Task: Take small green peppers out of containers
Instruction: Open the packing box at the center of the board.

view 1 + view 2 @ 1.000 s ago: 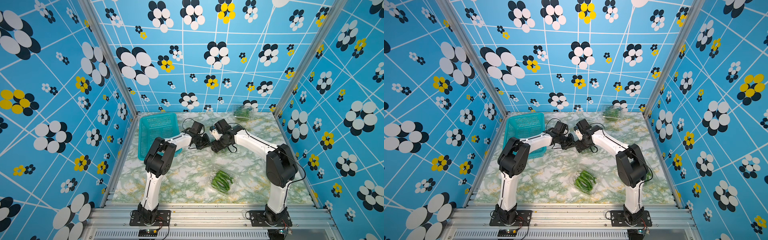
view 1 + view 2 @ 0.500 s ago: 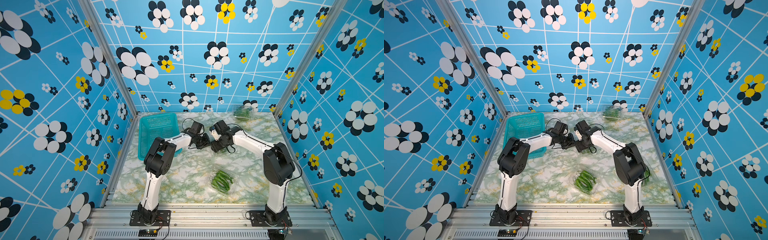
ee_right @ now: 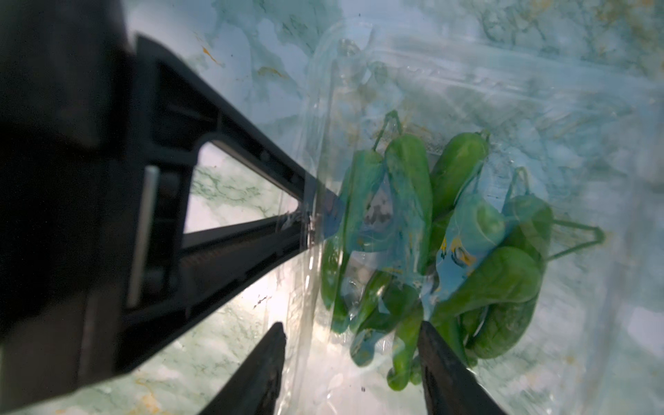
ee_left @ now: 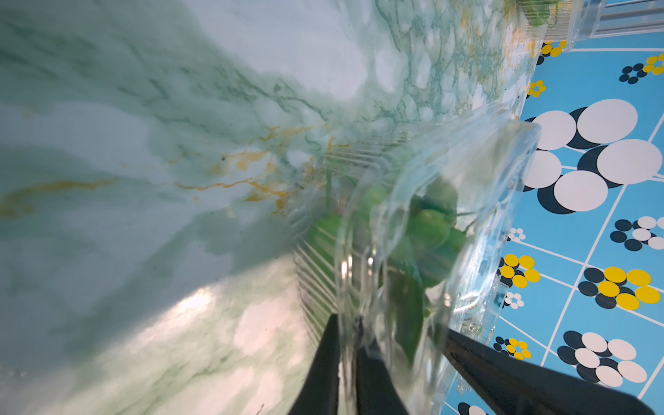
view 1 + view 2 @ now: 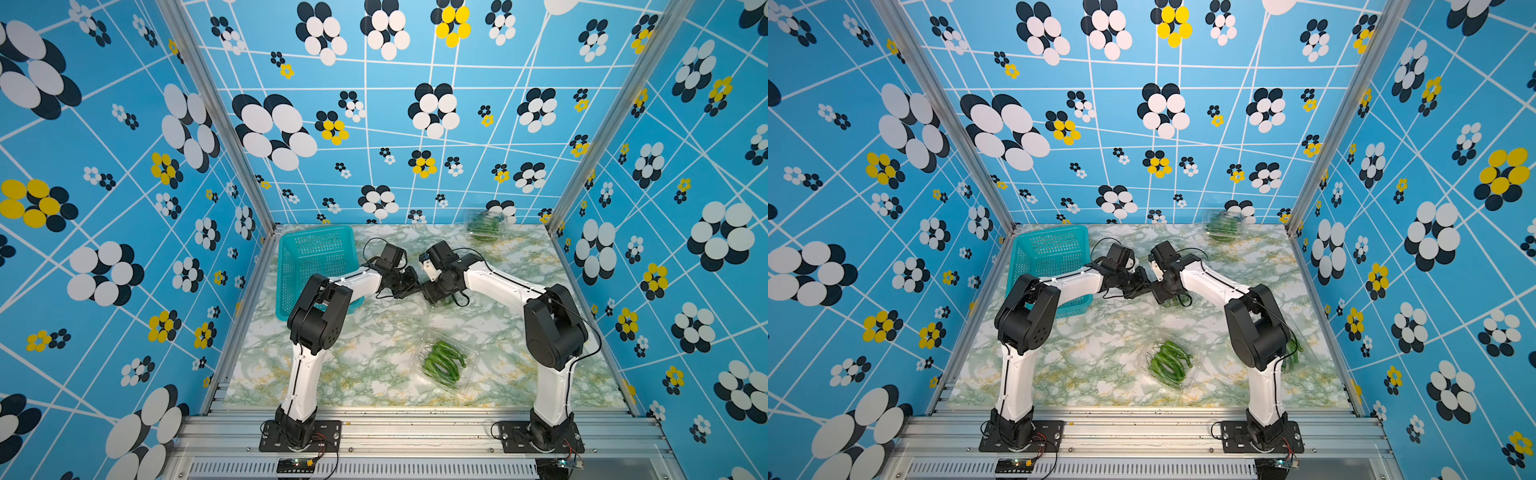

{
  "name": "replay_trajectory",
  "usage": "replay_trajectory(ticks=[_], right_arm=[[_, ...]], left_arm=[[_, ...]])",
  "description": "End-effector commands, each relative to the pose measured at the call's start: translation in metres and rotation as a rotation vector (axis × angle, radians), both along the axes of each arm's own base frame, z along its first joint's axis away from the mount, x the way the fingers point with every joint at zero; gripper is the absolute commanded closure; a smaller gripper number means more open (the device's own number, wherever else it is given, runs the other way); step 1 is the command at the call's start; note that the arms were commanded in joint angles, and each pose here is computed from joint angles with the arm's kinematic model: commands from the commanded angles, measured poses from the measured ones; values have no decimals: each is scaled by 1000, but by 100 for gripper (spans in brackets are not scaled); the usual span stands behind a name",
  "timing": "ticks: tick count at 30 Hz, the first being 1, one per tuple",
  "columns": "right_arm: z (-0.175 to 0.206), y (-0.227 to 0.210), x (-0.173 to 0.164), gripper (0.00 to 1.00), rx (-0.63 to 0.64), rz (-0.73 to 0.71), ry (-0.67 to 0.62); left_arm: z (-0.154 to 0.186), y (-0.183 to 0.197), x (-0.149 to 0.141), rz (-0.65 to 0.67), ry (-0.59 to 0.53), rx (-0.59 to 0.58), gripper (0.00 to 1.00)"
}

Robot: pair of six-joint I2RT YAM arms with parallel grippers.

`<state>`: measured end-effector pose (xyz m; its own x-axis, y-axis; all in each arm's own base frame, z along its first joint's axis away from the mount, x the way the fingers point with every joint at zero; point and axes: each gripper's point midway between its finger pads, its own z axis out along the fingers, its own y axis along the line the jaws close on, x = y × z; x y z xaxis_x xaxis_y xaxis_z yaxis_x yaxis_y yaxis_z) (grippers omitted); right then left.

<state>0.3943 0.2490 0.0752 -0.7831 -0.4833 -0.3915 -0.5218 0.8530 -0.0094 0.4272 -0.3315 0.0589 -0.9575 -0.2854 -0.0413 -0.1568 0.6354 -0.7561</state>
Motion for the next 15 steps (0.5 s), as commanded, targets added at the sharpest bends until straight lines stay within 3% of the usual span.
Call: replay_trajectory(ticks=[1, 9, 15], right_arm=[[-33, -9, -20, 48, -56, -12, 104], [-36, -7, -25, 54, -54, -6, 120], [-37, -5, -29, 72, -56, 2, 131]], left_arm=[[13, 1, 2, 2, -23, -35, 88], [14, 0, 4, 7, -26, -53, 87], [17, -1, 4, 10, -31, -61, 87]])
